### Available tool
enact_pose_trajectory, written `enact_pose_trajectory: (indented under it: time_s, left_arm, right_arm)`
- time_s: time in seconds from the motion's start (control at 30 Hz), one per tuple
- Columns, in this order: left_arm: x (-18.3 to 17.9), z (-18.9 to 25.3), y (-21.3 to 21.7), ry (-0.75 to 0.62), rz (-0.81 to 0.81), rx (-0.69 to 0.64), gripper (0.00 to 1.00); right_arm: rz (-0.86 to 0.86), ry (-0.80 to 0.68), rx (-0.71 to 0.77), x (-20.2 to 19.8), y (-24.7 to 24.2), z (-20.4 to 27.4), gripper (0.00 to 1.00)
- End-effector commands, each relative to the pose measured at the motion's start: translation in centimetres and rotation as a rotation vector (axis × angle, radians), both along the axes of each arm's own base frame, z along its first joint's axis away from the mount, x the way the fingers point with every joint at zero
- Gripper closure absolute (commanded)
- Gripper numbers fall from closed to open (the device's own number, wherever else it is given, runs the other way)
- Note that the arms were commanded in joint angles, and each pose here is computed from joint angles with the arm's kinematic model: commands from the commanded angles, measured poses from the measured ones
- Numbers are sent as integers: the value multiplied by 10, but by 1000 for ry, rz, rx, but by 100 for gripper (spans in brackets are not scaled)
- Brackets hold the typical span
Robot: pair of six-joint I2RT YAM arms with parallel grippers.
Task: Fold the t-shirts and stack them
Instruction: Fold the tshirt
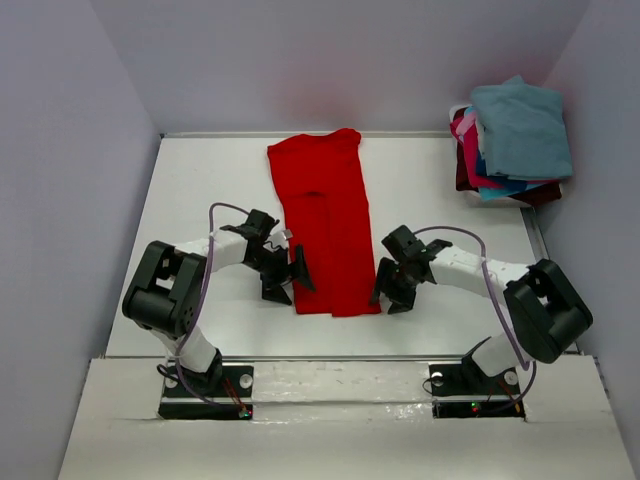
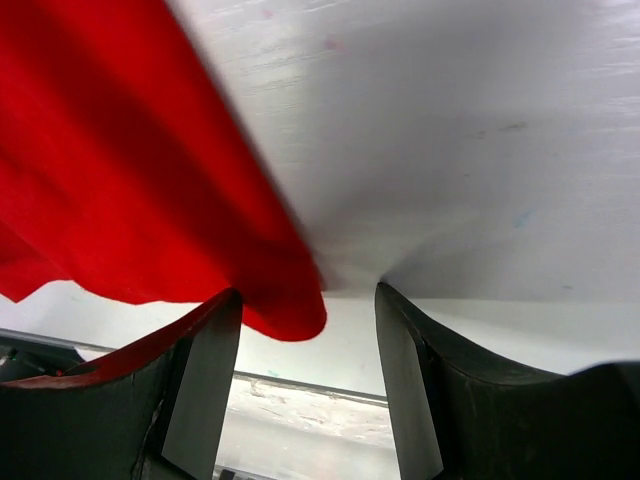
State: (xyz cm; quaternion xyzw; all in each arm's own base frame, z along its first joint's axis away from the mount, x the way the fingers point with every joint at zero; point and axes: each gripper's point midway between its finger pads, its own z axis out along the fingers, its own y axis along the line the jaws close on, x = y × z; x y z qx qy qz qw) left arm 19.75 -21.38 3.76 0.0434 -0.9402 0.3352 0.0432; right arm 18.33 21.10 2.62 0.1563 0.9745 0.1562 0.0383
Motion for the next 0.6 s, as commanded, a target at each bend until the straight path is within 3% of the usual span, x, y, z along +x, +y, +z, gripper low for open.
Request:
enact_pose_trajectory:
  time_s: [0.0, 0.4, 0.57]
  left_arm:
    - [-13, -15, 7, 14, -19, 17, 6]
    - [-22, -23, 11, 31, -5, 23, 8]
    - [-24, -26, 12, 35, 7, 32, 14]
  right_arm:
    - [-69, -52, 65, 9, -1, 8, 38]
    - [-89, 3, 181, 3, 11, -13, 37]
    - [-78, -2, 188, 7, 14, -14, 37]
